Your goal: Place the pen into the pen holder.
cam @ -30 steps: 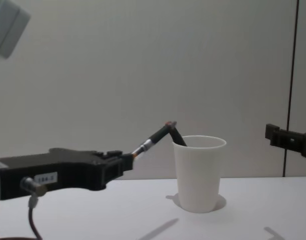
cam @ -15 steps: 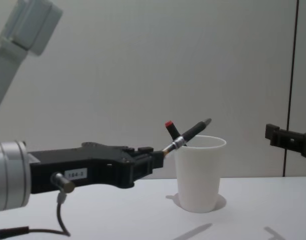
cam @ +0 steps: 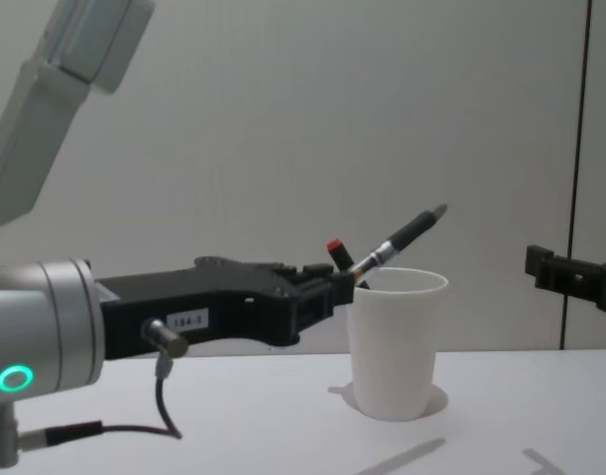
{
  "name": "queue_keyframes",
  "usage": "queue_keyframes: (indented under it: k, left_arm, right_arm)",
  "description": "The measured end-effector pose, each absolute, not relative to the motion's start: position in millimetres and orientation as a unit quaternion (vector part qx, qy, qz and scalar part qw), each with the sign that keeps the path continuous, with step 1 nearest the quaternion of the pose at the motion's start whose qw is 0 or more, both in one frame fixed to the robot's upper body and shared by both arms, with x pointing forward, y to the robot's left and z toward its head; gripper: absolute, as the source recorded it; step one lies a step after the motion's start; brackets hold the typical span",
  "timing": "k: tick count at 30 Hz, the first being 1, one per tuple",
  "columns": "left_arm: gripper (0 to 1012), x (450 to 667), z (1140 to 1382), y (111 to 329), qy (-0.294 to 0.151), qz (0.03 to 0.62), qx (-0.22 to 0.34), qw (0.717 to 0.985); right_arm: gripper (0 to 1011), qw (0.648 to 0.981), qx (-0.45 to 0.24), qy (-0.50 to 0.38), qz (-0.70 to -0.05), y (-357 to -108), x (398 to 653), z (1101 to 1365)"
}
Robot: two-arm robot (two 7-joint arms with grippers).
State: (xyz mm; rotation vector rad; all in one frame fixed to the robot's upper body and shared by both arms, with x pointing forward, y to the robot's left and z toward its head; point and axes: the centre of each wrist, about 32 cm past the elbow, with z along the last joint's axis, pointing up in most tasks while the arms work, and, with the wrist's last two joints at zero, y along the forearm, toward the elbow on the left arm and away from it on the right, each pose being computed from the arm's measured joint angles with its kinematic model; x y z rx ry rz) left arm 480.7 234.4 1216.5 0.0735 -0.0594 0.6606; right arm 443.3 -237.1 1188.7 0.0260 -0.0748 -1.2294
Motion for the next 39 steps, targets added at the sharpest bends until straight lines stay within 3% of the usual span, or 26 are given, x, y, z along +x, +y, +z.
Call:
queue_keyframes:
  k: [13,39]
  left_arm:
    - [161,484,1215,226,-0.039,0.312,0.012,0.949]
    - [161,489,1212,216,-0.042,0.305,0.025,0.951]
  right_arm:
    - [1001,0.816,0.012,-0.035,-0.577,-237,443,1189]
    - [1001,0.829,0.021,-0.031,-0.557,-239,441,1192]
